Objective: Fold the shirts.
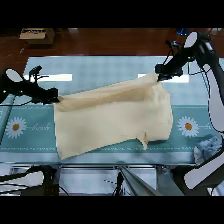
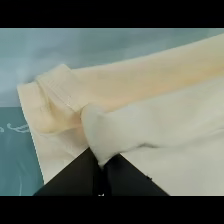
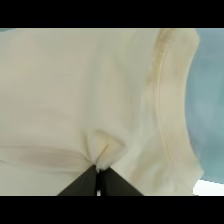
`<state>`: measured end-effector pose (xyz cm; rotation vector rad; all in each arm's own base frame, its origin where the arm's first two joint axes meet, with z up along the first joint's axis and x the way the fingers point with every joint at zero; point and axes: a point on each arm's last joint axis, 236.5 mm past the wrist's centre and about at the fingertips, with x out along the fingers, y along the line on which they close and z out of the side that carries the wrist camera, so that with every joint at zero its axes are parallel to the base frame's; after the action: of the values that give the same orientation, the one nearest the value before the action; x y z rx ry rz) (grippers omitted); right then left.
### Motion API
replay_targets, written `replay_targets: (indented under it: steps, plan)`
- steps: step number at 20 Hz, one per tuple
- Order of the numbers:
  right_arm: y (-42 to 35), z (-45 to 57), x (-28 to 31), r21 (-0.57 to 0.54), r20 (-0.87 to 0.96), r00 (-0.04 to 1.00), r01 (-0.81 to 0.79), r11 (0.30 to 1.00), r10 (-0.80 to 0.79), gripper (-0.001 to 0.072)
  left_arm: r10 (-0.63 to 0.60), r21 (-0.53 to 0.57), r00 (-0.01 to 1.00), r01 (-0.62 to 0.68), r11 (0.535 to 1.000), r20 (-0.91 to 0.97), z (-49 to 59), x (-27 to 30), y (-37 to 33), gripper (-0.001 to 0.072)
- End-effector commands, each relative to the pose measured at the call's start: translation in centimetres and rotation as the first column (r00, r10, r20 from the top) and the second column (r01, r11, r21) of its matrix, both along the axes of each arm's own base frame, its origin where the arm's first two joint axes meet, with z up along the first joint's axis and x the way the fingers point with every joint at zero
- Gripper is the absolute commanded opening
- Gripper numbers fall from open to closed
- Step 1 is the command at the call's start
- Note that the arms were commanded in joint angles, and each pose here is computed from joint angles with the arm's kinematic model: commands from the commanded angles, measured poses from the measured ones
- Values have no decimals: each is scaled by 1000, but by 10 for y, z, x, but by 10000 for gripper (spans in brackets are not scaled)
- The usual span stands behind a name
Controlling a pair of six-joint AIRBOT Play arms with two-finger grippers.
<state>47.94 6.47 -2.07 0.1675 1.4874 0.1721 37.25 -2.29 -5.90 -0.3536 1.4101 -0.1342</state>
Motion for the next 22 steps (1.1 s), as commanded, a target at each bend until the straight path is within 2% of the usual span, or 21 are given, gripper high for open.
replay_targets:
  steps: [1, 2, 3, 4, 5, 6, 8, 11, 15, 17, 22]
  plan:
    - [-2, -8, -1, -10, -11, 999, -45, 999, 45, 280, 12, -38, 1000, -12, 999, -3, 3, 1, -8, 242]
    - [-6, -6, -2, -24, -1, 996, -84, 996, 84, 340, -5, -43, 1000, 5, 999, -11, 5, -3, -9, 396]
    - [-15, 0, -7, -53, -4, 992, -123, 991, 123, 387, -17, -41, 999, 16, 999, -30, 8, -7, -8, 474]
    - [-29, 8, -14, -96, -17, 987, -158, 983, 157, 390, -39, -38, 998, 37, 999, -51, 13, -14, -6, 506]
    - [-47, 20, -26, -146, -48, 983, -183, 972, 178, 407, -69, -45, 996, 66, 997, -63, 21, -22, -4, 506]
    - [-59, 33, -37, -151, -61, 983, -181, 972, 173, 498, -74, -50, 995, 71, 996, -68, 31, -30, -1, 506]
    - [-72, 60, -49, -94, -37, 992, -128, 987, 125, 547, -81, -61, 993, 76, 995, -81, 50, -52, 5, 506]
    - [-104, 75, -72, -39, -65, 998, -30, 999, 27, 546, -48, -83, 990, 37, 996, -132, 51, -102, 9, 534]
    - [-119, 65, -99, 68, -68, 996, 64, 996, -59, 544, -21, -160, 942, -35, 986, -335, 9, -204, -9, 541]
    - [-120, 57, -104, 111, -43, 995, 100, 989, -95, 545, -14, -192, 915, -70, 979, -403, -8, -237, -21, 541]
    - [-119, 44, -110, 145, -48, 992, 119, 982, -114, 544, -47, -227, 898, -60, 972, -438, -18, -255, -30, 541]
